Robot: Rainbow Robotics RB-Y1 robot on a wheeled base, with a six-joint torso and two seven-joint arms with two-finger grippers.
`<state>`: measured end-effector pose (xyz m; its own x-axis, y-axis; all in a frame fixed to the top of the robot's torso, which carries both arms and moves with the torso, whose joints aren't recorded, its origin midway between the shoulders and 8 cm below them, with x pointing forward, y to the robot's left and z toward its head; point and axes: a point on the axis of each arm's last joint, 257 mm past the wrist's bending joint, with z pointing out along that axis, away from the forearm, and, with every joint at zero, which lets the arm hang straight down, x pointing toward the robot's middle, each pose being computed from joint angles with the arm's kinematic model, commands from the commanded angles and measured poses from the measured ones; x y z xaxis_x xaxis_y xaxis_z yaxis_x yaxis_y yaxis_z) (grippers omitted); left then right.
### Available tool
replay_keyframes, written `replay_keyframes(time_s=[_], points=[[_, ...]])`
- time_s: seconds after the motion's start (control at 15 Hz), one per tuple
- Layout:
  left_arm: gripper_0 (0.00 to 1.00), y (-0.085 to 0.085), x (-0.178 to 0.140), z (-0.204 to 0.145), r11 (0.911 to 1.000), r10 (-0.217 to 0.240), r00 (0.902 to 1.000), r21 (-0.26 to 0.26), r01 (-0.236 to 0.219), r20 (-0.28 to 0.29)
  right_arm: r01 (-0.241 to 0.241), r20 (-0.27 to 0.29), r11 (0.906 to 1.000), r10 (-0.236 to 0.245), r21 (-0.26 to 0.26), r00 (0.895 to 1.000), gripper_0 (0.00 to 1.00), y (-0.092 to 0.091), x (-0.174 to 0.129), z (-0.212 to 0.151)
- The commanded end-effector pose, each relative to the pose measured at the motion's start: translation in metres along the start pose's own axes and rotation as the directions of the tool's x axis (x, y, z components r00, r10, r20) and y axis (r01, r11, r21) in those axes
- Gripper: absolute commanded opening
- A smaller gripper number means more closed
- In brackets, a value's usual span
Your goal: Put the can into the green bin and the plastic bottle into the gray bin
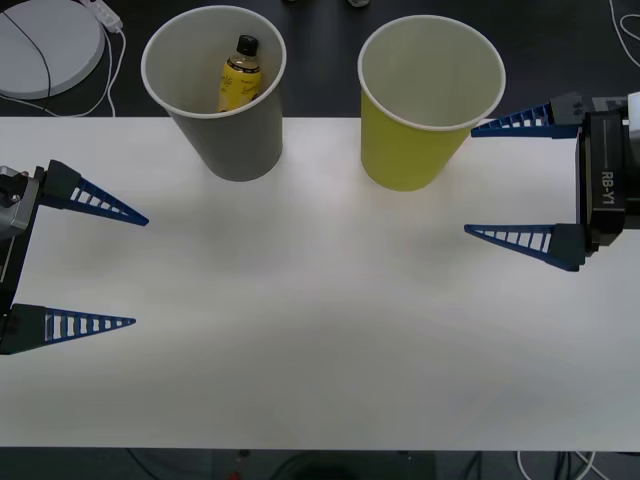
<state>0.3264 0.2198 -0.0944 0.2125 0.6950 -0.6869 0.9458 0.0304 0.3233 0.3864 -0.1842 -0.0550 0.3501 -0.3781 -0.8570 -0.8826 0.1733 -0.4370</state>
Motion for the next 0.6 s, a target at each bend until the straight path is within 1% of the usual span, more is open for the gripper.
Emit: replay_keyframes(time_s=[0.07,0.27,0.4,0.53,0.6], points=[[1.0,0.0,0.0,0.0,1.0,0.0,1.0,0.0,0.0,0.0,0.011,0.017,0.9993,-0.011,-0.037,1.0,1.0,0.026,0.009,-0.012],[1.0,0.0,0.0,0.0,1.0,0.0,1.0,0.0,0.0,0.0,0.037,0.018,0.9978,-0.037,-0.055,0.999,1.0,0.052,0.017,-0.021],[1.0,0.0,0.0,0.0,1.0,0.0,1.0,0.0,0.0,0.0,0.03,0.01,0.9974,-0.03,-0.065,0.999,1.0,0.07,0.019,-0.027],[1.0,0.0,0.0,0.0,1.0,0.0,1.0,0.0,0.0,0.0,0.042,-0.007,0.9967,-0.042,-0.07,0.999,1.0,0.085,0.018,-0.034],[1.0,0.0,0.0,0.0,1.0,0.0,1.0,0.0,0.0,0.0,0.039,-0.012,0.9966,-0.04,-0.072,0.999,1.0,0.092,0.017,-0.036]])
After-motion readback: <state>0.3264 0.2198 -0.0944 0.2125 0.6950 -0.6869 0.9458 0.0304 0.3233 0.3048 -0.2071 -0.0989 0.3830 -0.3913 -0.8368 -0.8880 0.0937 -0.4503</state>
